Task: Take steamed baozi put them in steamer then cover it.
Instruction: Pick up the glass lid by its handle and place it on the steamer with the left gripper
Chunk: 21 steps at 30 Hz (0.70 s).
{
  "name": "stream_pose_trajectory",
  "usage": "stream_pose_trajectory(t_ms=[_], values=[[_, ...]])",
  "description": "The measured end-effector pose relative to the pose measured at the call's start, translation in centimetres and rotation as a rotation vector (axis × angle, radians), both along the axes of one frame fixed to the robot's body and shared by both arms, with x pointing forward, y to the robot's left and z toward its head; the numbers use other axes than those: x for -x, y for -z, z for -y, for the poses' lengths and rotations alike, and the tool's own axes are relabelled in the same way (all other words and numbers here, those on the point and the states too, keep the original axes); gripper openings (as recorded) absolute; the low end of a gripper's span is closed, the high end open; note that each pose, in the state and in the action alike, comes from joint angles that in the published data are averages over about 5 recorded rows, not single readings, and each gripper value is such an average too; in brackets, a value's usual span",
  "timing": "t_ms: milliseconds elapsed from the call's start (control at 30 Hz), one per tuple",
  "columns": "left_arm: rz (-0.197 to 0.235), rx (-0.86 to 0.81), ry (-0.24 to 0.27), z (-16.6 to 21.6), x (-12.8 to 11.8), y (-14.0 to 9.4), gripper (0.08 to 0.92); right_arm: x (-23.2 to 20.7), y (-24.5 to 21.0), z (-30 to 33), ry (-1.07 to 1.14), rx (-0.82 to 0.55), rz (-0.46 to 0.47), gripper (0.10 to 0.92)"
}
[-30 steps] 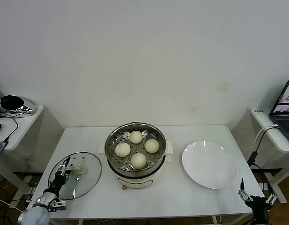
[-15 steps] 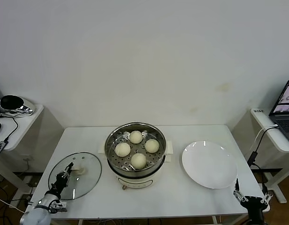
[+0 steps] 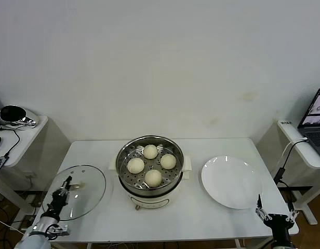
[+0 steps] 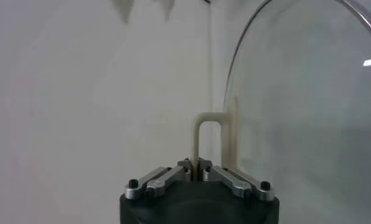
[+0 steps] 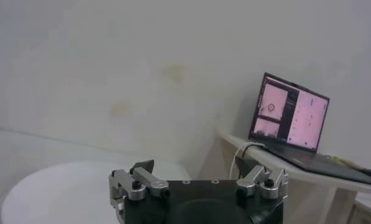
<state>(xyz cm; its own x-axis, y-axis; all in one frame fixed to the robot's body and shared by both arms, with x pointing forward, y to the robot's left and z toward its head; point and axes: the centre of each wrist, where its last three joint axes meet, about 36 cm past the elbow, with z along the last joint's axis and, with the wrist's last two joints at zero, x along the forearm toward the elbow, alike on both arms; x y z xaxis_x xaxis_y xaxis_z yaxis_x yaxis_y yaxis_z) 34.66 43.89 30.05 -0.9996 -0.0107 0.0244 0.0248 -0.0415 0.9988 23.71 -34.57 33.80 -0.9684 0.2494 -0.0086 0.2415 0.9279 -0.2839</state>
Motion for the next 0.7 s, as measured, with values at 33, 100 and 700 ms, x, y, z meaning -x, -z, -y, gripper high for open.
stream_pose_trajectory(t_ms=[33, 100, 700], values=[[0.008, -0.003, -0.01, 0.1, 0.2, -0.8, 0.137, 0.0, 0.0, -0.1, -0.002, 0.0, 0.001, 0.823], [0.023, -0.006, -0.032, 0.3, 0.6, -2.4, 0.137, -0.1, 0.0, -0.2, -0.008, 0.0, 0.001, 0.823], [0.072, 0.07, -0.034, 8.9, -0.8, -15.6, 0.137, -0.7, 0.3, -2.5, -0.051, -0.003, 0.003, 0.823]])
